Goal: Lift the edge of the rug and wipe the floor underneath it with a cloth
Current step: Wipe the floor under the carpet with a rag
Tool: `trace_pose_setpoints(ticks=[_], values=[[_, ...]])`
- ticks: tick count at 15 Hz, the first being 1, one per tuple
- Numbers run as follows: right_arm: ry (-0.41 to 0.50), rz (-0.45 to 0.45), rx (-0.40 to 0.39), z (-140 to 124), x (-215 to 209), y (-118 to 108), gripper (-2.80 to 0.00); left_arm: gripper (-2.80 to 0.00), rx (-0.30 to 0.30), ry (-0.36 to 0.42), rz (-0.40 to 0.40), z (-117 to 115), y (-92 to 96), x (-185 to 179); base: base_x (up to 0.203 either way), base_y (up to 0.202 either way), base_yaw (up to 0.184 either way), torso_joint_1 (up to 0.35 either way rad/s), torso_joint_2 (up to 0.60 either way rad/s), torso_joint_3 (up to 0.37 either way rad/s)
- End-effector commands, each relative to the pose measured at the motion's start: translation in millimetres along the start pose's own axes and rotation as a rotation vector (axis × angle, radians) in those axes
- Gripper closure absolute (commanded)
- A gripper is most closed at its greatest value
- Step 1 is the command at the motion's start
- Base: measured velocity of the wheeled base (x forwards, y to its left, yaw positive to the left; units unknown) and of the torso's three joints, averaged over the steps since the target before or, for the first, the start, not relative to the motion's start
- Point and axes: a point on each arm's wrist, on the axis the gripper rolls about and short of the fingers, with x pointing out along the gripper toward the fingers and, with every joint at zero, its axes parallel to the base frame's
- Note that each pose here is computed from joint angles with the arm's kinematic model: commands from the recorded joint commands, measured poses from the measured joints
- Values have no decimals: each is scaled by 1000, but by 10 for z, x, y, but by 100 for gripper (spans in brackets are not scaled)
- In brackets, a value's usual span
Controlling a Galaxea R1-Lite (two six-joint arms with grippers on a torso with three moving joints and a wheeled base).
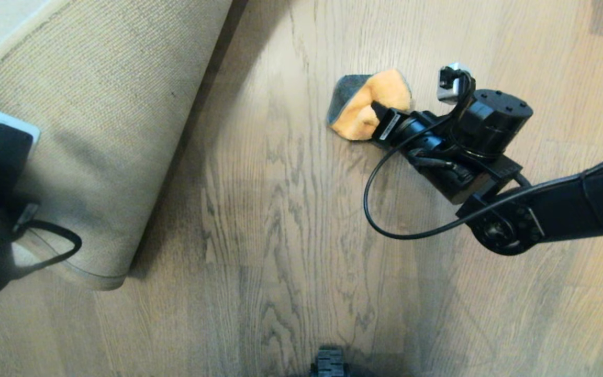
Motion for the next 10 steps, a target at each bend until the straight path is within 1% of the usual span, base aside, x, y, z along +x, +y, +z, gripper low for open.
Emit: trace_pose_setpoints(ticks=[1, 4, 6, 8, 10], values=[[-34, 3, 3, 191, -11, 30, 0, 0, -2, 2, 8, 0, 12, -5, 0, 0, 0, 0, 0, 0], [-2, 65, 31, 148, -144, 296, 0, 0, -2, 2, 8, 0, 12, -5, 0, 0, 0, 0, 0, 0], [52, 126, 54, 57, -334, 549, 0, 0, -2, 2, 8, 0, 12, -5, 0, 0, 0, 0, 0, 0], [129, 194, 86, -96, -577, 825, 0, 0, -1, 2, 7, -3, 10, -5, 0, 0, 0, 0, 0, 0], [224, 239, 124, -346, -864, 1072, 0, 0, 0, 3, 7, -4, 6, -3, 0, 0, 0, 0, 0, 0]])
